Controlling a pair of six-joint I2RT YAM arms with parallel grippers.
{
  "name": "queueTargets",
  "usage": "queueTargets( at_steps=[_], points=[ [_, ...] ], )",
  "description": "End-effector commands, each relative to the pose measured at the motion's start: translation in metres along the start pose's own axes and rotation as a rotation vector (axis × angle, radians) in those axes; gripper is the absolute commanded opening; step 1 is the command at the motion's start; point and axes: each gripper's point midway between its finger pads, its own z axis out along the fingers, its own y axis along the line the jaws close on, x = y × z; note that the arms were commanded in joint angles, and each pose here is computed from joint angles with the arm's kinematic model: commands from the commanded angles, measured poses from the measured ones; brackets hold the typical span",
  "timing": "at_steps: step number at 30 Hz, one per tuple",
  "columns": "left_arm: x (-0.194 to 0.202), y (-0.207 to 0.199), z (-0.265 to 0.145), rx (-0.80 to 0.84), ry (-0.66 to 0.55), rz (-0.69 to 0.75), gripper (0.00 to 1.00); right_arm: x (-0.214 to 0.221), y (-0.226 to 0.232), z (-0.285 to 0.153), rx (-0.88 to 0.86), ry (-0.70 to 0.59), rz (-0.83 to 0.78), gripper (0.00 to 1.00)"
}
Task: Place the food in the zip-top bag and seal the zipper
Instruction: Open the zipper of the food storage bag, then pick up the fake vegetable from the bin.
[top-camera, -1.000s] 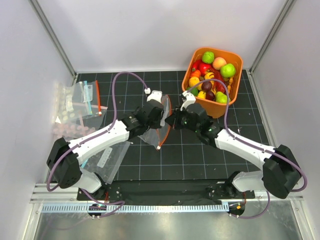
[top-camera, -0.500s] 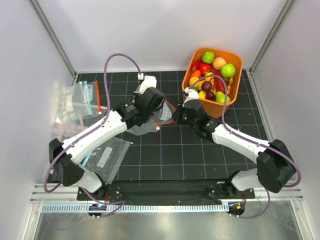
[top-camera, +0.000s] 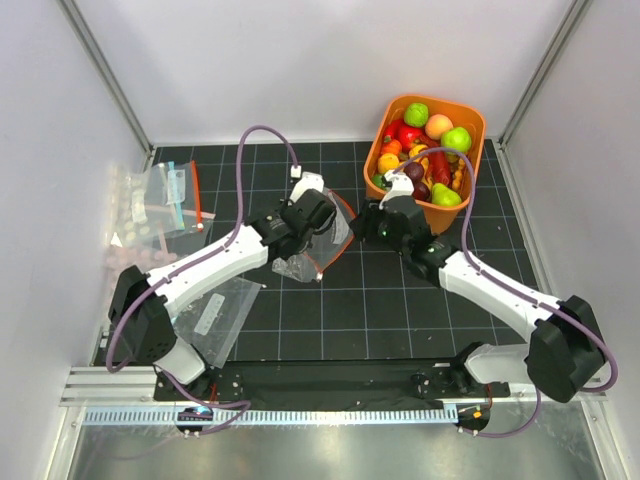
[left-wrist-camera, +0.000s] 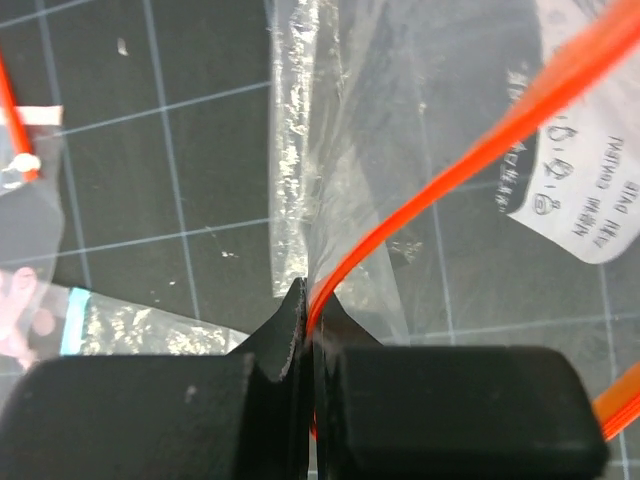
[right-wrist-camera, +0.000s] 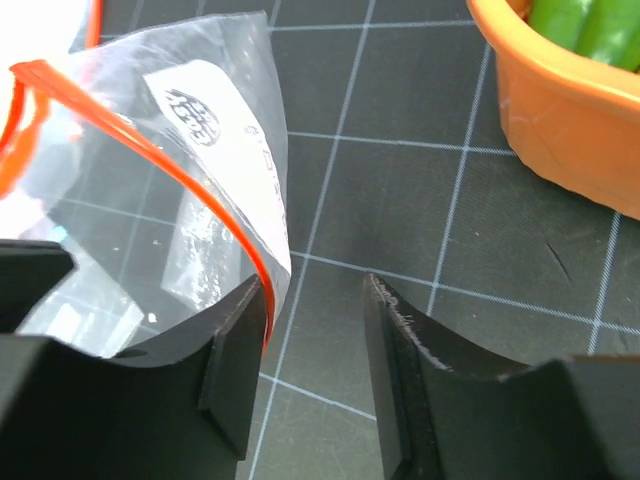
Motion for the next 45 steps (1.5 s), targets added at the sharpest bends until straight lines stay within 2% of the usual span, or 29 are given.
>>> queueTargets(
  at_steps=[1,11,13,14,17,26,29,35,40,45],
  points=[
    [-0.026,-0.011,-0.016,0.118,-0.097,-0.072,0.00,-0.017,0.016,-0.010,-0.080,-0.063,0.002,0.51],
    [-0.015,-0.019,-0.013,0.161,-0.084,-0.105,0.00,-0.025,0.018,-0.025,-0.108,-0.111,0.019,0.56],
    [-0.015,-0.019,-0.012,0.159,-0.086,-0.109,0.00,-0.026,0.018,-0.028,-0.117,-0.129,0.024,0.61],
    [-0.015,-0.019,-0.011,0.156,-0.088,-0.114,0.00,-0.030,0.019,-0.034,-0.125,-0.150,0.027,0.68],
    [-0.015,-0.017,-0.011,0.154,-0.093,-0.118,0.00,-0.032,0.016,-0.039,-0.129,-0.184,0.032,0.76],
    [-0.016,-0.022,-0.017,0.204,-0.104,-0.136,0.00,-0.045,0.014,-0.056,-0.138,-0.260,0.060,0.82],
    [-0.017,-0.028,-0.024,0.268,-0.117,-0.140,0.00,-0.049,0.012,-0.062,-0.133,-0.286,0.068,0.82],
    [-0.020,-0.057,-0.051,0.524,-0.144,-0.125,0.01,-0.050,0.014,-0.067,-0.157,-0.301,0.060,0.83],
    [-0.013,-0.085,-0.076,0.740,-0.112,-0.115,0.02,-0.053,0.028,-0.074,-0.238,-0.309,0.035,0.82],
    [-0.008,-0.098,-0.081,0.812,-0.078,-0.097,0.01,-0.059,0.036,-0.087,-0.293,-0.339,0.016,0.81]
  ],
)
